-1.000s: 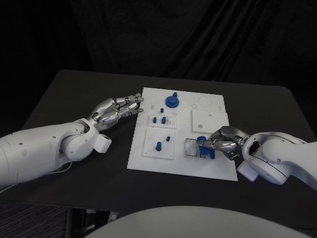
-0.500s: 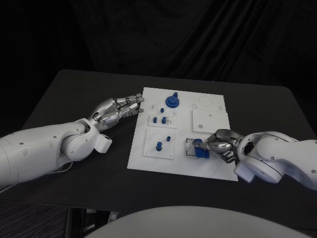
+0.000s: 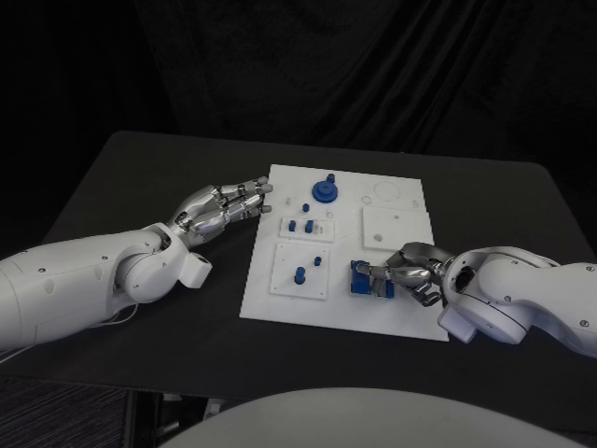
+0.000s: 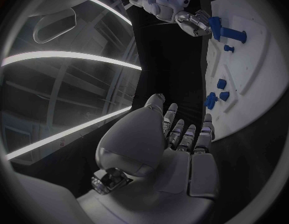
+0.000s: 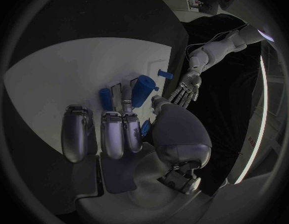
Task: Assemble the parts on the task board
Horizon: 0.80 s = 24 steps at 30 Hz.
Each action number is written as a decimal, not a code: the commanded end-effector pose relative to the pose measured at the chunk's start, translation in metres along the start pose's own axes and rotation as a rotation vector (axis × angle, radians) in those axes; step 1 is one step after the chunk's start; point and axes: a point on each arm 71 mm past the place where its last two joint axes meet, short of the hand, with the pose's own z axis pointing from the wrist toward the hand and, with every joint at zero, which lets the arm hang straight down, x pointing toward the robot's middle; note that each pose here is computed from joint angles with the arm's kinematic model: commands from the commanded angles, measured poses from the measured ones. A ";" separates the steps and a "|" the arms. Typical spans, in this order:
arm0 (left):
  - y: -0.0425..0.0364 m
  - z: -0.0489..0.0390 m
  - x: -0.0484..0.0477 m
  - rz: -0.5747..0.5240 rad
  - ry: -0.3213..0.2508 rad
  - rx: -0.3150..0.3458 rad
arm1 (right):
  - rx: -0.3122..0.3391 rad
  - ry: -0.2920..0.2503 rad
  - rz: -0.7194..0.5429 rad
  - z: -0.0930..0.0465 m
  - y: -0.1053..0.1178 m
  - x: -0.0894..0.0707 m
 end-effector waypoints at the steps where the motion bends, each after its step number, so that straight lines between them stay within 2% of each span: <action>1: 0.0001 0.0004 0.0021 -0.014 0.015 0.008 | 0.003 -0.005 -0.032 0.000 0.000 -0.001; 12: 0.0009 -0.0001 0.0020 -0.016 0.015 0.005 | -0.041 -0.036 -0.035 0.000 0.003 -0.004; 19: 0.0013 -0.0011 0.0014 -0.016 0.014 0.003 | -0.152 -0.093 -0.097 -0.006 0.008 -0.007; 24: 0.0019 -0.0018 0.0012 -0.017 0.013 0.002 | -0.233 -0.118 -0.195 -0.012 0.014 -0.006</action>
